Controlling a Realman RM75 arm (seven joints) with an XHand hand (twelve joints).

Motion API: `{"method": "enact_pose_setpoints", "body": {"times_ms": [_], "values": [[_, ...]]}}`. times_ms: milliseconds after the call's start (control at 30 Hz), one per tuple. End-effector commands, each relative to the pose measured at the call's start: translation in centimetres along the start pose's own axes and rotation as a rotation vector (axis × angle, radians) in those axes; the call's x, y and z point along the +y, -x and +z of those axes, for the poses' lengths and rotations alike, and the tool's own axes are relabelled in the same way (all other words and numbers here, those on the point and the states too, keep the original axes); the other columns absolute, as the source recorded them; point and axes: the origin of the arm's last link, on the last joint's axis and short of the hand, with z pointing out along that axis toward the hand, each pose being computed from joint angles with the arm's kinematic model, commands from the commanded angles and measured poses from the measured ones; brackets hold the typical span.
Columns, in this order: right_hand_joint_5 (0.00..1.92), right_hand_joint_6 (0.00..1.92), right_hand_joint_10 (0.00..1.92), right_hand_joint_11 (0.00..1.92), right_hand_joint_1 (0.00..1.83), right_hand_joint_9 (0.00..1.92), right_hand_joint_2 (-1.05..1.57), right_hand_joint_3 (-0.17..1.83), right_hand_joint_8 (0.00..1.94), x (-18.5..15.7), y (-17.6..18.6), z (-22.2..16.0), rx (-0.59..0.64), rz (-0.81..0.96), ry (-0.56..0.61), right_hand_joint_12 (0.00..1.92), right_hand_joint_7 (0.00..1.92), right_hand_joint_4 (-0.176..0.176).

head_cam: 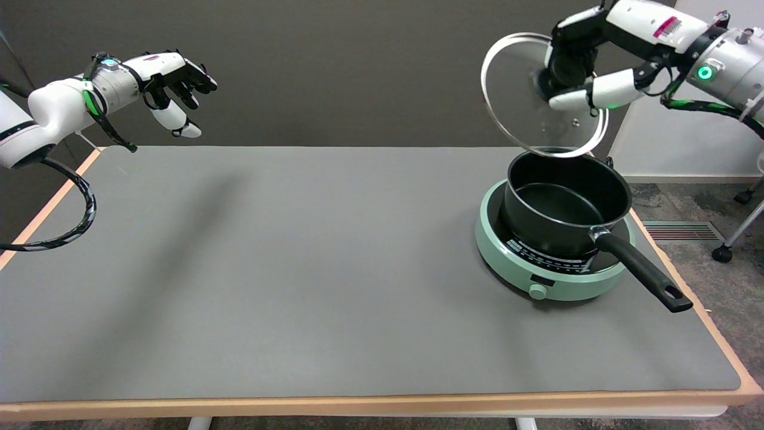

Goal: Pick up the pot lid.

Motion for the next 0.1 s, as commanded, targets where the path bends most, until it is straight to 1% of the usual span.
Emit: {"method": "enact_pose_setpoints", "body": {"times_ms": [33,100], "values": [[0.8,1.24,1.38,0.7,1.21,0.89,0.94,0.47,1.26,-3.09,0.11,1.88,0.108,0.157,-0.027,1.32,0.97,-0.038],[0.8,1.24,1.39,0.7,1.21,0.89,0.94,0.47,1.26,-3.01,0.37,1.85,0.112,0.171,-0.022,1.33,0.97,-0.039]]}}
